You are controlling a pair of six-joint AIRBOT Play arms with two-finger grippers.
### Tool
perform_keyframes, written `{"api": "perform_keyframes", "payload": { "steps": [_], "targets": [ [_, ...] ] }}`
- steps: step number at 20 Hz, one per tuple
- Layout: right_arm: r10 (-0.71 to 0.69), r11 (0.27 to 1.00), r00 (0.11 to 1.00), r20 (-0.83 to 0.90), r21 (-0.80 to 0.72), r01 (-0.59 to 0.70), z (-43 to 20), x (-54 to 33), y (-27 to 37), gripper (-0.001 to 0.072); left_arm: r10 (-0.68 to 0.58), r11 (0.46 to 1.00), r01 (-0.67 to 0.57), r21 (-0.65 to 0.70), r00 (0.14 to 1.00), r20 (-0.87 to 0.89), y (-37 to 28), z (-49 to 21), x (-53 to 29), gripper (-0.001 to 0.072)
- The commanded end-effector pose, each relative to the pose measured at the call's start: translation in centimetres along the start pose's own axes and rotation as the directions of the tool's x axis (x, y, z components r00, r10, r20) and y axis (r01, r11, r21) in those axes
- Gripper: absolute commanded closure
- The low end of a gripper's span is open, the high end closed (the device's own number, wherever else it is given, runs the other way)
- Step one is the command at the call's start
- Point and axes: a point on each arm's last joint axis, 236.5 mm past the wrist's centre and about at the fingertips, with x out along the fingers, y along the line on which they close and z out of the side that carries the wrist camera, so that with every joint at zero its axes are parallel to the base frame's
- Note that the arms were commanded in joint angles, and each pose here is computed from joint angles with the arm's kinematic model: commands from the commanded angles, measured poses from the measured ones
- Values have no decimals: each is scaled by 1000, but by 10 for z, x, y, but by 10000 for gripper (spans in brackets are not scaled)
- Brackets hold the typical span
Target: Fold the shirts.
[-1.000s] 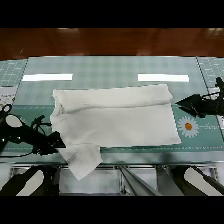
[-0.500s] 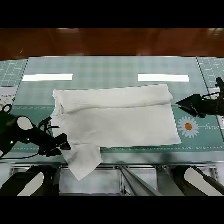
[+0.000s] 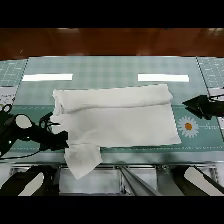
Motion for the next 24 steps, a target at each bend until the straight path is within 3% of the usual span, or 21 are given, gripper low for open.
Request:
{"api": "perform_keyframes", "payload": {
  "steps": [1, 2, 11, 24],
  "targets": [
    [-242, 952, 969, -59, 180, 249, -18, -27, -78, 304, -16, 998, 13, 64, 999, 49, -8, 5, -13, 689],
    [-305, 928, 946, -109, 189, 321, -30, -32, -94, 304, -19, 998, 15, 61, 998, 68, -9, 9, -14, 689],
    [-246, 917, 892, -379, 208, 341, -99, -9, -101, 303, -51, 997, 46, 60, 996, 78, -17, 11, -14, 688],
    [-161, 915, 881, -444, 267, 302, -116, 6, -98, 303, -74, 996, 68, 55, 991, 111, -22, 19, -15, 688]
  ]
}}
